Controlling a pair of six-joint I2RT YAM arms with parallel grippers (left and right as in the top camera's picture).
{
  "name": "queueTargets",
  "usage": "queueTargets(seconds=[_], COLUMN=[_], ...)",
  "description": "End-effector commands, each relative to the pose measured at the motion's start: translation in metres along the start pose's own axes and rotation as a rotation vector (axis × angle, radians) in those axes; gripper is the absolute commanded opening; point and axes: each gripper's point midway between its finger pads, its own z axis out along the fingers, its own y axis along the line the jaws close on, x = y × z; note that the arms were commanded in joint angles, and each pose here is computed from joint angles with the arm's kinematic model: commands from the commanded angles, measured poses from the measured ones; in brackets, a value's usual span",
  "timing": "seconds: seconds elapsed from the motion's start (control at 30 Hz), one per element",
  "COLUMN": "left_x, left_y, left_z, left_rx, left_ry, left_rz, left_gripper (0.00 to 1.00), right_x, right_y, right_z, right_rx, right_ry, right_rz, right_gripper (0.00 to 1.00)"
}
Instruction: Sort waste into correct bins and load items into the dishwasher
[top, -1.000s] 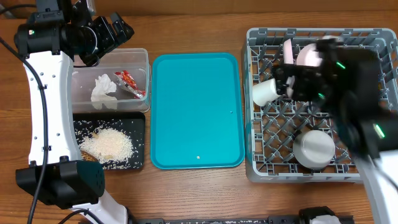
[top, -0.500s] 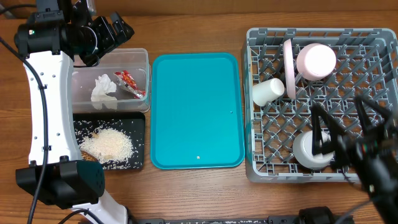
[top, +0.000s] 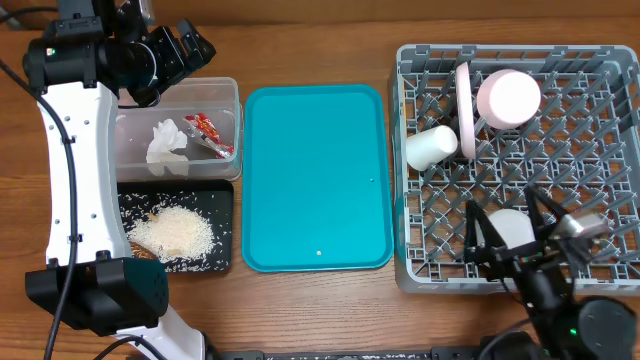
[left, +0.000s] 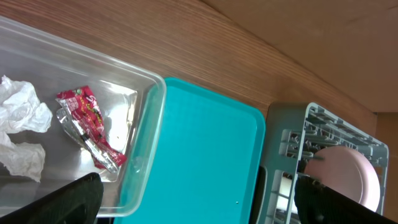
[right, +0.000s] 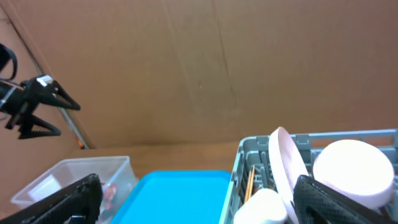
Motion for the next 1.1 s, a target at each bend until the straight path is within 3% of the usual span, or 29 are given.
queueTargets(seconds=[0.0, 0.33, 0.57, 0.77, 0.93, 1.07], left_x=[-0.003, -0.003, -0.003, -0.003, -0.003, -0.003], left_y=[-0.004, -0.004, -0.004, -0.004, -0.004, -0.004], left_z=[-0.006, -0.006, -0.006, -0.006, -0.006, -0.006], left_rx=[0.002, 0.002, 0.003, 0.002, 0.001, 0.002], left_ry=[-0.018, -0.018, -0.019, -0.018, -0.018, -0.018], left_rz=[0.039, 0.039, 0.04, 0.039, 0.039, 0.039], left_gripper=[1.0, 1.0, 1.0, 1.0, 1.0, 1.0], right_x=[0.017, 0.039, 0.066, 0.096, 0.134, 0.133], right_y=[-0.007, -0.035, -0.048, -0.058, -0.068, -0.068], right_z=[0.002, 0.013, 0.016, 0.022, 0.022, 0.022], right_rx=[-0.005, 0.072, 0.099, 0.12, 0.155, 0.152], right_ry=[-0.058, -0.19, -0.189, -0.129, 0.032, 0.038], right_rz=[-0.015, -0.025, -0.023, -0.033, -0.126, -0.229], right_gripper=[1.0, 1.0, 1.0, 1.0, 1.0, 1.0])
